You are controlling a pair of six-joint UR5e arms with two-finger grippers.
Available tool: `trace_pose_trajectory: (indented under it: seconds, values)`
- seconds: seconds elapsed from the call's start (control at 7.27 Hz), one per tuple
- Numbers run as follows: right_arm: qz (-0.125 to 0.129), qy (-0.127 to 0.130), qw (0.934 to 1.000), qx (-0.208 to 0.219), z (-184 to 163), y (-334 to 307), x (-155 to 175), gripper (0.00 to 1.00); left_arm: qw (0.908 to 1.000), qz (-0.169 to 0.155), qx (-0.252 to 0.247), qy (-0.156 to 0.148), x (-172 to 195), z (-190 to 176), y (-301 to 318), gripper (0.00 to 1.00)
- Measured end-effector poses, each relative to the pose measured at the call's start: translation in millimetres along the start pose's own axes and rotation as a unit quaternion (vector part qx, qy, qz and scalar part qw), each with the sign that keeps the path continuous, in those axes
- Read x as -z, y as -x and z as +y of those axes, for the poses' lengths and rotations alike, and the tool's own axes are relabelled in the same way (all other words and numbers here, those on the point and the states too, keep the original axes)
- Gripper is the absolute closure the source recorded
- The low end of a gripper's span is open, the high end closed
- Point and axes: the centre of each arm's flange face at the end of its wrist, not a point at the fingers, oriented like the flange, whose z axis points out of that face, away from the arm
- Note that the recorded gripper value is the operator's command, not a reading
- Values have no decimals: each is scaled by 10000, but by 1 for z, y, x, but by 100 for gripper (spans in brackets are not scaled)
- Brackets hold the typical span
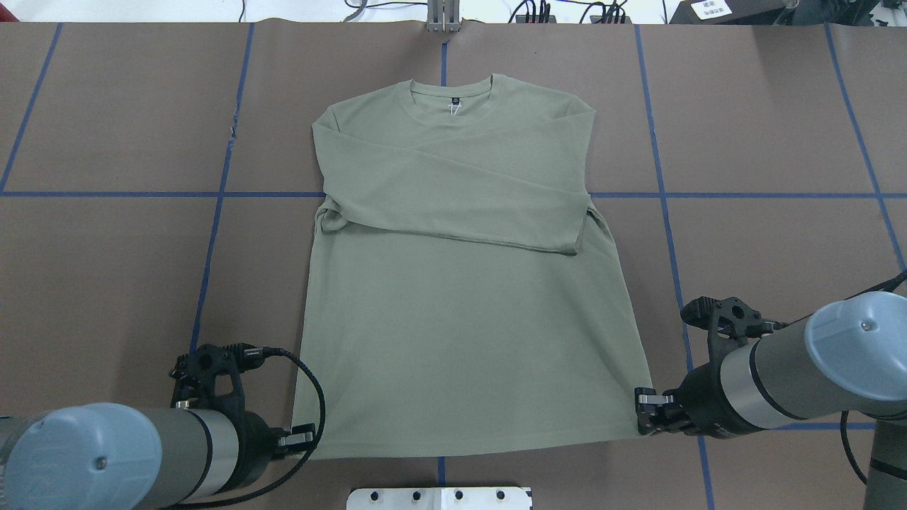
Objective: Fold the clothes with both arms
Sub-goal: 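Grasp both hem corners and lift them toward the collar, then carry both held hem corners over the shirt toward the collar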
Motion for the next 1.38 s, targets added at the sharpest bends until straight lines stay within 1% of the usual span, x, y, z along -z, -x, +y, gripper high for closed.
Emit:
trace_pose_trajectory:
  seconds: [0.14, 0.28, 0.41, 0.55, 0.69, 0.83, 1.1, 1.38]
  values:
    - [-30, 246, 9997, -2, 9, -5, 12, 100, 9997, 17, 54, 242, 12, 23, -2, 100]
    - [-54, 354, 9994, 8, 17, -9, 23, 100, 9987, 11, 135, 500, 24, 49, -4, 100]
    - [-71, 389, 9992, 17, 20, -11, 28, 100, 9974, -2, 199, 686, 33, 67, -4, 100]
    - [-91, 352, 9993, 15, 18, -10, 29, 100, 9970, -5, 245, 740, 37, 73, -5, 100]
    - [-142, 223, 9996, -18, 8, -7, 32, 100, 9974, -2, 299, 663, 38, 65, -5, 100]
    - [-247, 19, 9997, -90, -8, -4, 40, 100, 9981, 21, 333, 518, 40, 51, -6, 100]
    - [-454, -370, 9980, -243, -44, 9, 53, 100, 9996, 140, 208, 140, 51, 10, -8, 100]
    - [-620, -659, 9953, -352, -76, 23, 62, 100, 9993, 233, 128, -251, 66, -34, -8, 100]
